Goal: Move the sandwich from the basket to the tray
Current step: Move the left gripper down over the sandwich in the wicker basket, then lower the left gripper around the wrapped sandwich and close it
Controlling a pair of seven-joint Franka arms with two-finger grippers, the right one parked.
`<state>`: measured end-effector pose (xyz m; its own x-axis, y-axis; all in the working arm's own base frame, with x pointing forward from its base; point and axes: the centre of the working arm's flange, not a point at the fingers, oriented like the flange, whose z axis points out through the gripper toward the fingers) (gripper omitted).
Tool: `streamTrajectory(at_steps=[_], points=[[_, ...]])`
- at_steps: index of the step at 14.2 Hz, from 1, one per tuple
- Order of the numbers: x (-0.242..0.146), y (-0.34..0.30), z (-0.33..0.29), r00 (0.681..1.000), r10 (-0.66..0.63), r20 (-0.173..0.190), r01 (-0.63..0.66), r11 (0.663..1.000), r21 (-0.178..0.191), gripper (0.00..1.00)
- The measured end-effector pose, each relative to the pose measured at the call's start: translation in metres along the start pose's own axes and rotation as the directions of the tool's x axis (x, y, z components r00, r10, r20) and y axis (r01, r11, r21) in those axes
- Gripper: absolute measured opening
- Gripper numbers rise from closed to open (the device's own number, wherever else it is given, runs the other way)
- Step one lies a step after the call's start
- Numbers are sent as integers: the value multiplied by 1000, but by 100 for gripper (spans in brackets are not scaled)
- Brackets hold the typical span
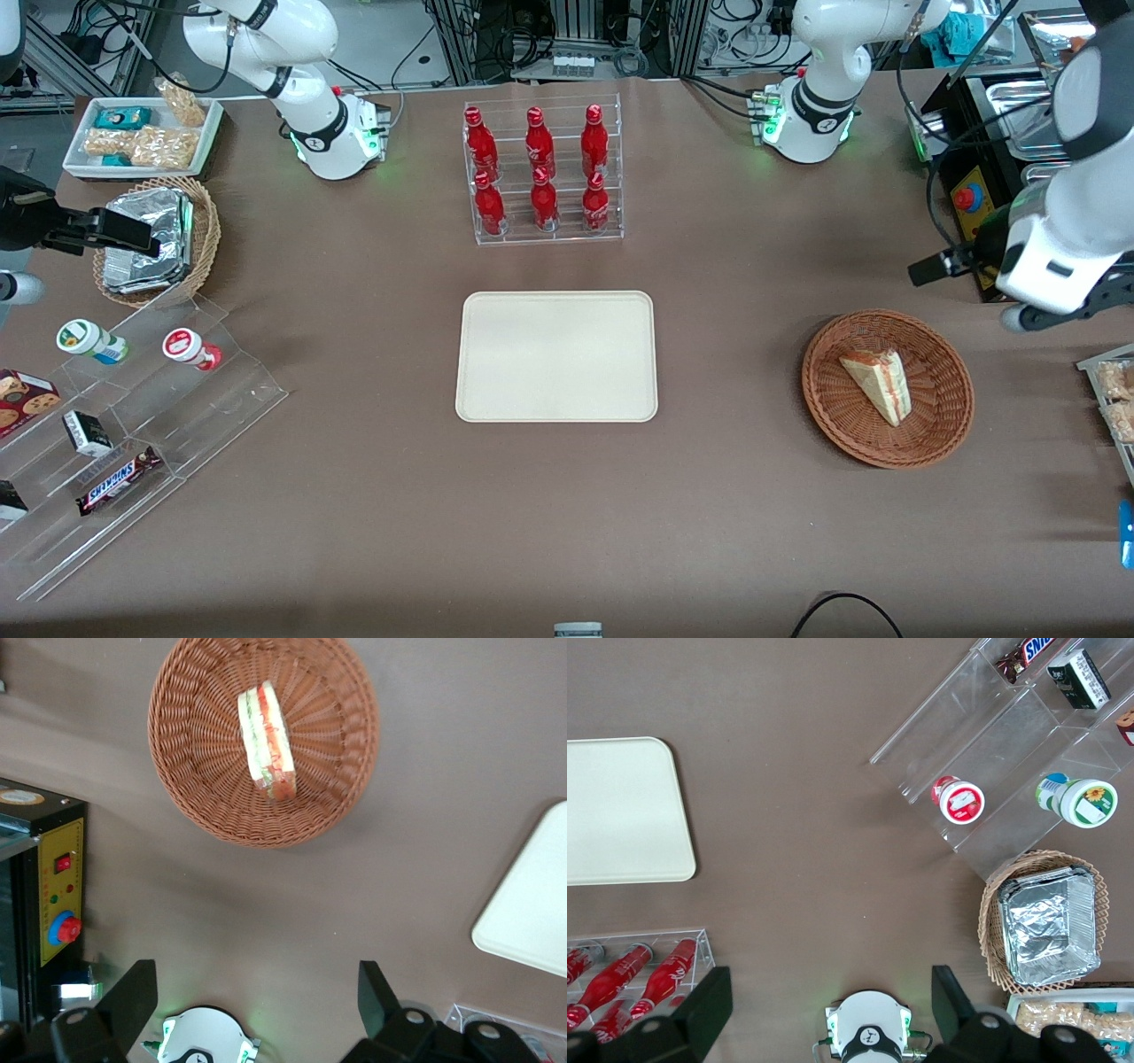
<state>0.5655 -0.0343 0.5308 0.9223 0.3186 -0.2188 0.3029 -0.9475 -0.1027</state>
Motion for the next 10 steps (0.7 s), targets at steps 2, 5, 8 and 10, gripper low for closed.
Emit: streamTrajectory(at_steps=[2, 5, 8, 10], points=[[20, -9, 41, 999, -31, -28, 31, 999, -20, 100], [36, -12, 111, 995, -48, -91, 43, 998, -53, 100], [39, -7, 174, 984, -49, -171, 34, 995, -91, 100], [40, -7, 198, 983, -53, -176, 36, 994, -99, 100]])
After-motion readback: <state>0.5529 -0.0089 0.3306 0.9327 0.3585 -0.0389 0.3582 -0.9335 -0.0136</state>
